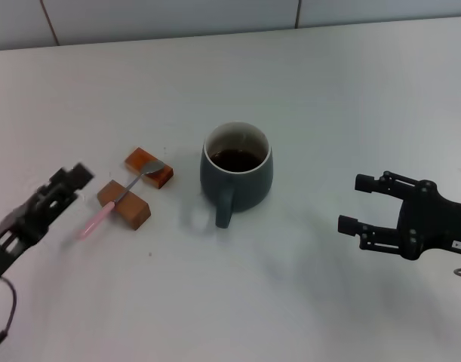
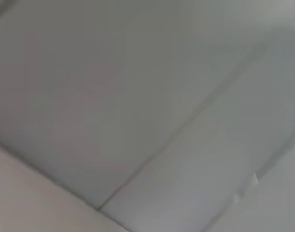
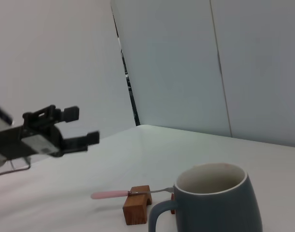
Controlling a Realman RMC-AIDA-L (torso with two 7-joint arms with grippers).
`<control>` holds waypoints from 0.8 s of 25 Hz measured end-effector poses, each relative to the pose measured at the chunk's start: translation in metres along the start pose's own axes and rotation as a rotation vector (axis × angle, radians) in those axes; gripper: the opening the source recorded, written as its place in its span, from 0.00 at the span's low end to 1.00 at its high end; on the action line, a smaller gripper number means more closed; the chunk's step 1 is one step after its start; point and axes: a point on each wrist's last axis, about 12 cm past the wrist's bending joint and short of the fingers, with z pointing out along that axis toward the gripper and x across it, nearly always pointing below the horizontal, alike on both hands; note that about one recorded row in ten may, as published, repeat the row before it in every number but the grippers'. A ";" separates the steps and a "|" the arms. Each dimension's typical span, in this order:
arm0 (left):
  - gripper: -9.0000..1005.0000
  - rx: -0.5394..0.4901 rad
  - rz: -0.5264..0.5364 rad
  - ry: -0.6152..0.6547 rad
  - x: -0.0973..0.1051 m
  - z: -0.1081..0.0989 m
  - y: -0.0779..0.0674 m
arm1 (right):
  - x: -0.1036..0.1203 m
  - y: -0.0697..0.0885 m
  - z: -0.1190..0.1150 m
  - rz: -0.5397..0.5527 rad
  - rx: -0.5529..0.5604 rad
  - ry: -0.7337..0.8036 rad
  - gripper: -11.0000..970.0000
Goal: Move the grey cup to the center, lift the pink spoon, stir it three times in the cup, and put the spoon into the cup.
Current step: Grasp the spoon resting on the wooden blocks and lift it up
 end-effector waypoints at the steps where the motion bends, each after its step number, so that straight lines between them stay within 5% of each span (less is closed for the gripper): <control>1: 0.78 -0.021 -0.067 -0.022 0.007 -0.007 0.004 | 0.000 0.000 0.000 0.002 0.001 0.000 0.85; 6: 0.78 -0.050 -0.184 -0.027 0.024 -0.018 0.012 | -0.001 0.000 0.000 0.000 -0.003 0.003 0.85; 20: 0.77 -0.141 -0.219 -0.043 0.027 -0.027 0.025 | 0.000 0.000 0.001 -0.002 -0.011 0.012 0.85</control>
